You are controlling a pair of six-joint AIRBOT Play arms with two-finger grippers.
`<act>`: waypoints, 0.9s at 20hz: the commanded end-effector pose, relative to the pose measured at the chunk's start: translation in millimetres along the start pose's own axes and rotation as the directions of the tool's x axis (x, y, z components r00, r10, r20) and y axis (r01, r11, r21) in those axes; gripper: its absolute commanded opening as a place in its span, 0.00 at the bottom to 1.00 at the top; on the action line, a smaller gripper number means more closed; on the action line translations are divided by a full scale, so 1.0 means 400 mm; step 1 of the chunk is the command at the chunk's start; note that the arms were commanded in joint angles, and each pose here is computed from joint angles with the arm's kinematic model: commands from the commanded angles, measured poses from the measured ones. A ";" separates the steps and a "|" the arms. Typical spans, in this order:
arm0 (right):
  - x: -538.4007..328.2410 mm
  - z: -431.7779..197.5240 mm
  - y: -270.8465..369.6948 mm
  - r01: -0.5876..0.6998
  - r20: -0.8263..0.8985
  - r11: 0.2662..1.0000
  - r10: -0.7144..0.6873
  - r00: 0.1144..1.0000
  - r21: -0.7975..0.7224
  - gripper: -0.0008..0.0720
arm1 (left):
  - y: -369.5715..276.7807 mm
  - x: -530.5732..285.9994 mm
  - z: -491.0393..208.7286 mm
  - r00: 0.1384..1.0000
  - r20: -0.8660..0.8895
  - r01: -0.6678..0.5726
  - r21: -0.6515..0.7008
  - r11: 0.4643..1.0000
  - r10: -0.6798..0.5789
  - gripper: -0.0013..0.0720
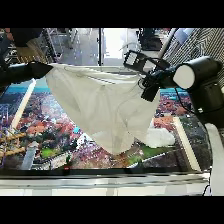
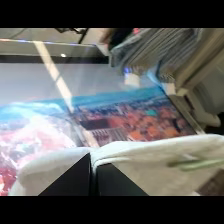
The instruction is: Fold the clothes and pants, and hang the long-sleeved shirts on hangers.
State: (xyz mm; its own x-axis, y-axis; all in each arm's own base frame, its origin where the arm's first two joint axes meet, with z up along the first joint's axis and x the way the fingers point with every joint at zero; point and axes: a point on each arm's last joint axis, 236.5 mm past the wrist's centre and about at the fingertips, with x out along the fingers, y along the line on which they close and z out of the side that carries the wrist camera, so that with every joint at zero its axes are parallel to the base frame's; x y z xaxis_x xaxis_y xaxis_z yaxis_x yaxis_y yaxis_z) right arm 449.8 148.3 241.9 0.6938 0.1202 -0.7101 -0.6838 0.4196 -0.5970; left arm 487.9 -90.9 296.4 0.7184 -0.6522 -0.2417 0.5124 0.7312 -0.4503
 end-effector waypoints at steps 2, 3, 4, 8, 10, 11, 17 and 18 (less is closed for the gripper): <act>0.065 -0.005 -0.061 0.122 -0.018 0.990 -0.121 0.992 0.070 0.05 | -0.052 -0.025 -0.065 0.986 -0.112 0.129 0.009 0.992 -0.127 0.04; 0.064 0.008 -0.075 0.145 0.004 0.984 -0.146 0.989 0.107 0.05 | -0.050 -0.026 -0.078 0.982 -0.131 0.141 0.032 0.989 -0.136 0.04; 0.061 0.021 -0.085 0.158 0.026 0.979 -0.163 0.986 0.128 0.05 | -0.040 -0.023 -0.088 0.980 -0.145 0.143 0.035 0.989 -0.137 0.04; 0.036 0.071 -0.018 0.024 0.120 0.981 -0.048 0.992 0.191 0.05 | 0.033 0.031 -0.126 0.977 -0.166 0.128 -0.031 0.991 -0.132 0.04; -0.002 0.096 0.051 -0.115 0.175 0.958 0.070 0.982 0.264 0.05 | 0.093 0.073 -0.143 0.981 -0.157 0.103 -0.077 0.992 -0.114 0.04; -0.027 0.114 0.081 -0.180 0.211 0.937 0.120 0.970 0.299 0.05 | 0.107 0.092 -0.154 0.980 -0.154 0.114 -0.109 0.987 -0.130 0.04; -0.163 0.258 0.136 -0.444 0.482 0.777 0.208 0.851 0.447 0.05 | -0.042 0.151 -0.213 0.848 -0.116 0.499 -0.152 0.853 -0.517 0.04; -0.185 0.281 0.144 -0.484 0.524 0.757 0.222 0.823 0.439 0.05 | -0.045 0.173 -0.231 0.845 -0.127 0.499 -0.161 0.852 -0.519 0.04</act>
State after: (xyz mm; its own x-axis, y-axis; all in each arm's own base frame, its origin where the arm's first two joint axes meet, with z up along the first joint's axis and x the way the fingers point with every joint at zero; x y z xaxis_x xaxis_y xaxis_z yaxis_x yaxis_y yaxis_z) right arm 408.2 232.2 276.3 0.6069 0.5133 -0.6068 -0.7125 0.6897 -0.1292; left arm 493.3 -142.2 209.4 0.3790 -0.9104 -0.1661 0.6645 0.3927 -0.6358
